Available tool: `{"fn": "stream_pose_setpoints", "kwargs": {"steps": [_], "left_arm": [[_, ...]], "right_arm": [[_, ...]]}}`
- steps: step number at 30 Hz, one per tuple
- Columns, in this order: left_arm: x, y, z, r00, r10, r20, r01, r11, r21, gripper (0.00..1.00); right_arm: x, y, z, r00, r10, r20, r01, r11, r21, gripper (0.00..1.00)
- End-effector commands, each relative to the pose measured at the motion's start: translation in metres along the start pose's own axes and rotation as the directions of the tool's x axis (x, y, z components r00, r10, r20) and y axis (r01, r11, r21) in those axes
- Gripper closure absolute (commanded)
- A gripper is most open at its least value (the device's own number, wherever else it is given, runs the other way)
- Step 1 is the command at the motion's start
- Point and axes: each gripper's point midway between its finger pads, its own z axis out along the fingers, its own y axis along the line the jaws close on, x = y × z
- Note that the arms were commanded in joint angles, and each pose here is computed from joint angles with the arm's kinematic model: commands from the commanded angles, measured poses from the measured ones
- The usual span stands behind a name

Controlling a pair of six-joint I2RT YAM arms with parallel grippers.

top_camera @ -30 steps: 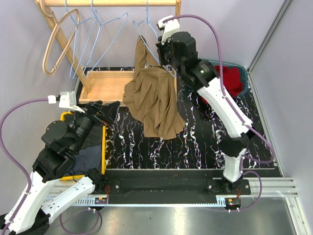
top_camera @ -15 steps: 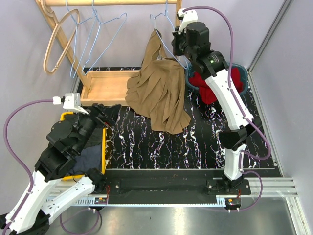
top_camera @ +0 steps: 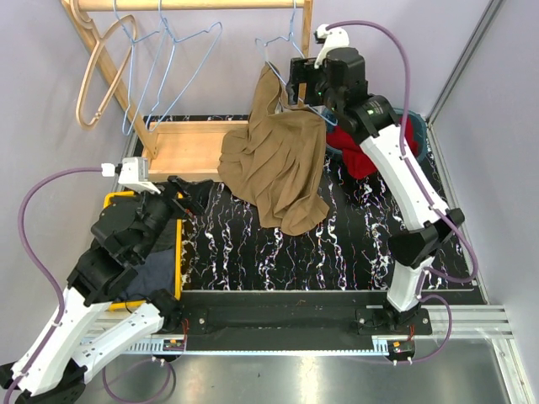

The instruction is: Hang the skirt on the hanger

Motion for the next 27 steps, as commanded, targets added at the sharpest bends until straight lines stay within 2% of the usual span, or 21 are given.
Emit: {"fn": "stream_pose_setpoints", "kwargs": {"steps": [1,4,8,9,11,14,16,17,22,24,25,27], "left_arm": [[0.002,0.005,0.01,1.0,-0.005,0.011,0.005,0.999,-0.037,0.01],[0.006,0.014,0.014,1.0,-0.02,0.01,0.021,0.996,-0.09,0.01],[0.014,0.027,0.018,1.0,-0.026,0.001,0.025,0.986,-0.168,0.01],[0.017,0.031,0.019,1.0,-0.022,-0.009,0.02,0.983,-0.185,0.01],[0.023,0.036,0.021,1.0,-0.018,-0.021,0.014,0.977,-0.211,0.01],[0.031,0.04,0.025,0.999,-0.014,-0.039,0.005,0.975,-0.224,0.01],[0.039,0.042,0.028,0.998,-0.01,-0.06,-0.004,0.972,-0.233,0.01],[0.041,0.042,0.029,0.998,-0.009,-0.066,-0.007,0.972,-0.237,0.01],[0.06,0.044,0.038,0.992,0.003,-0.123,-0.032,0.971,-0.236,0.01],[0.065,0.041,0.041,0.99,0.011,-0.14,-0.041,0.976,-0.214,0.01],[0.067,0.04,0.042,0.989,0.027,-0.146,-0.056,0.978,-0.201,0.01],[0.069,0.035,0.044,0.989,0.032,-0.147,-0.056,0.984,-0.168,0.01]], "right_arm": [[-0.088,-0.002,-0.068,0.971,0.048,0.232,-0.045,0.999,-0.019,0.0],[-0.096,-0.002,-0.088,0.97,0.042,0.238,-0.036,0.999,-0.029,0.0],[-0.077,-0.01,-0.109,0.983,0.027,0.179,-0.025,1.0,-0.014,0.0],[-0.049,-0.017,-0.1,0.993,0.013,0.114,-0.016,1.0,0.018,0.0],[-0.045,-0.027,-0.123,0.991,0.016,0.133,-0.022,0.999,0.045,0.0],[0.01,-0.06,-0.13,0.999,0.019,0.048,-0.026,0.987,0.16,0.0],[0.021,-0.082,-0.142,0.997,0.058,0.048,-0.067,0.975,0.211,0.0],[0.045,-0.091,-0.138,0.998,0.067,-0.001,-0.065,0.97,0.233,0.0],[0.089,-0.154,-0.125,0.985,0.166,-0.053,-0.134,0.917,0.376,0.0],[0.107,-0.17,-0.106,0.98,0.19,-0.064,-0.152,0.914,0.376,0.0],[0.099,-0.195,-0.098,0.981,0.194,-0.009,-0.174,0.898,0.405,0.0],[0.116,-0.221,-0.068,0.968,0.248,-0.044,-0.211,0.892,0.399,0.0]]}}
